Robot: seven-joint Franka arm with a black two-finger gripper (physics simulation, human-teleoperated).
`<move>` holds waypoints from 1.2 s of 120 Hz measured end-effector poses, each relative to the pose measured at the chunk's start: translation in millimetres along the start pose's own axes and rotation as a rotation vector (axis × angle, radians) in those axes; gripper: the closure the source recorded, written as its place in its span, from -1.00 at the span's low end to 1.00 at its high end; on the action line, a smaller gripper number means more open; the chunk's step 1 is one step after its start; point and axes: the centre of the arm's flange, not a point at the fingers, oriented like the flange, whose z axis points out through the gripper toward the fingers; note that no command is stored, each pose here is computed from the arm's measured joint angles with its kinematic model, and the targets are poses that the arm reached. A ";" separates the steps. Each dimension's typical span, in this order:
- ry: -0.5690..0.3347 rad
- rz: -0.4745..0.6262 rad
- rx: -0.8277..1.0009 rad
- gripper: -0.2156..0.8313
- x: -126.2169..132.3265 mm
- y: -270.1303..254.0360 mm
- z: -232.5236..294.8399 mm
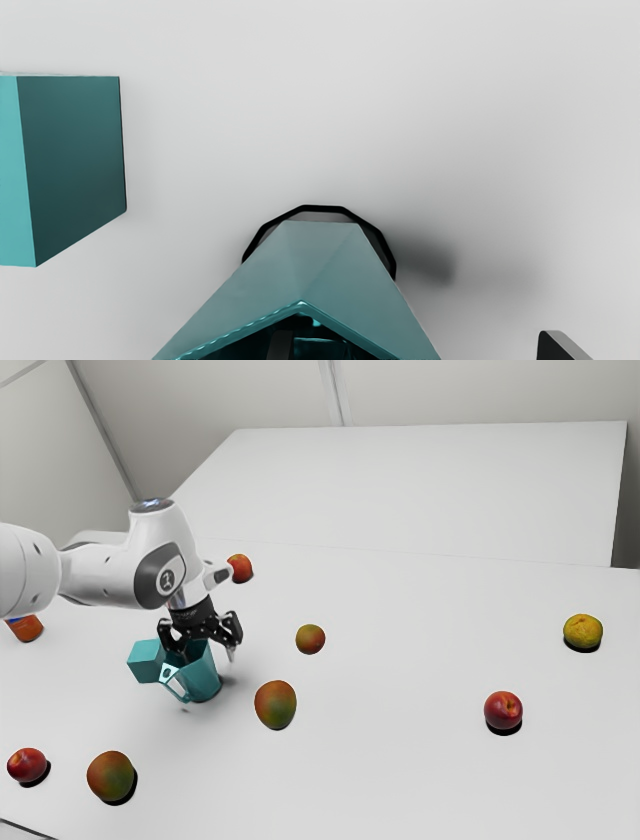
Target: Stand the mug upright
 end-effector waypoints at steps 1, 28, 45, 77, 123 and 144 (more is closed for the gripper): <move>0.001 0.000 0.000 -0.45 0.1 0.0 -0.4; 0.011 -0.002 -0.009 -0.54 4.3 -2.8 -11.8; 0.019 0.001 -0.014 -0.56 7.1 -2.1 -18.4; 0.042 0.015 -0.042 -0.58 11.5 5.2 -41.9; 0.165 0.141 -0.049 -0.59 38.0 9.0 -170.6; 0.177 0.210 -0.015 -0.59 33.5 3.4 -220.2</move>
